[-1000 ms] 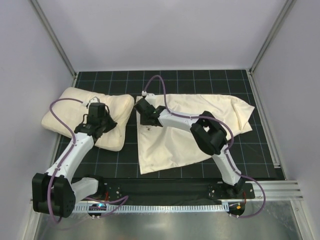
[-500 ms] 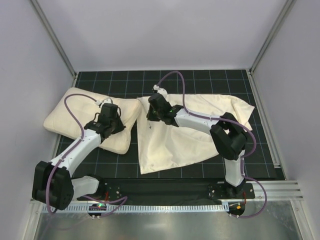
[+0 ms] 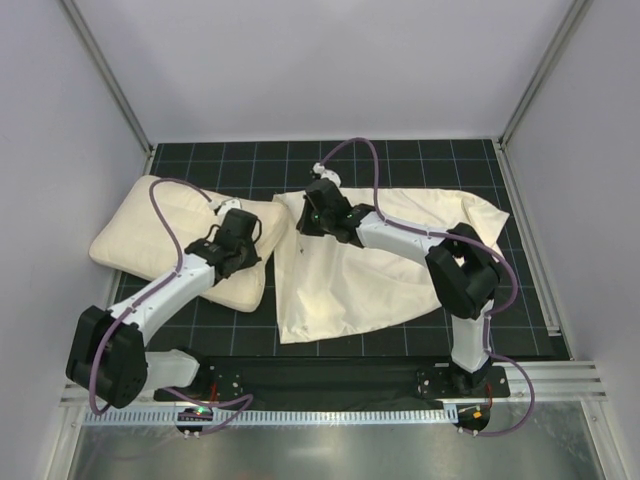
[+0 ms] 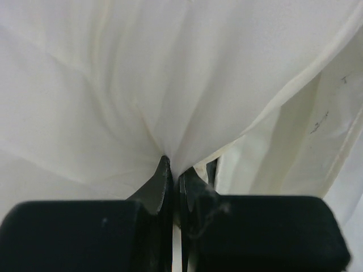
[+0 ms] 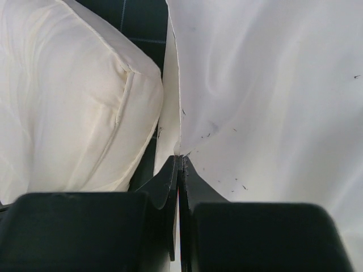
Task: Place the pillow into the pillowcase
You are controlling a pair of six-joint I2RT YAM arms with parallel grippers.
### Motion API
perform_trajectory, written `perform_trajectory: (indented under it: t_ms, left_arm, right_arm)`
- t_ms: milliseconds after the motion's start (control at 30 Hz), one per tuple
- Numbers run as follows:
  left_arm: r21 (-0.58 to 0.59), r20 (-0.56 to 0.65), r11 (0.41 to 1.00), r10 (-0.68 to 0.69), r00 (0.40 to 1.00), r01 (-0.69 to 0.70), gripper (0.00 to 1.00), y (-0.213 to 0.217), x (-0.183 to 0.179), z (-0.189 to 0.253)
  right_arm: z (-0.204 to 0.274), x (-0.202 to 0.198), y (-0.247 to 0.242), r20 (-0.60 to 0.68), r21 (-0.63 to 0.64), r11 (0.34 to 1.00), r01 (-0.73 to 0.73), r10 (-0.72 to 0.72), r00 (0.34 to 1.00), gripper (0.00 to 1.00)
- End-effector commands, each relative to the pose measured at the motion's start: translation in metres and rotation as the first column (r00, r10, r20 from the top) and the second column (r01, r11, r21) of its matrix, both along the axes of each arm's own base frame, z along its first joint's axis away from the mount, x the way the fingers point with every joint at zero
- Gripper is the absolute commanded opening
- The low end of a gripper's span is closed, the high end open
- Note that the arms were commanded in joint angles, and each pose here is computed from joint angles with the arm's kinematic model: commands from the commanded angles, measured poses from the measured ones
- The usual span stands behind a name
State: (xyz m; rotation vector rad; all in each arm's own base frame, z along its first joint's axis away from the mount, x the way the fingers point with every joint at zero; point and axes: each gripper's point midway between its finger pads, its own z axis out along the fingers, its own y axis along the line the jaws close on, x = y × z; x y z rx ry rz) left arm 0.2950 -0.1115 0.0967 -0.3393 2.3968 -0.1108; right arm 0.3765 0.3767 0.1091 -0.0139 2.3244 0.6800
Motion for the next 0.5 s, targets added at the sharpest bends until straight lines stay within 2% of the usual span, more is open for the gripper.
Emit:
perform_trajectory:
  t_ms: [0,467]
  left_arm:
    - [0.022,0.015,0.999,-0.033,0.999,0.033,0.00,-0.010,0.004,0.012]
    - [0.097,-0.041,0.985,-0.141,0.989,0.145,0.00,-0.034,-0.002,0.013]
  right_arm:
    - [0.061,0.014,0.009,0.109,0.094,0.995,-0.020,0.010,0.994,0.04]
    - [0.105,0.018,0.025,0.162,0.122,0.987,-0.102,0.081,0.983,0.04]
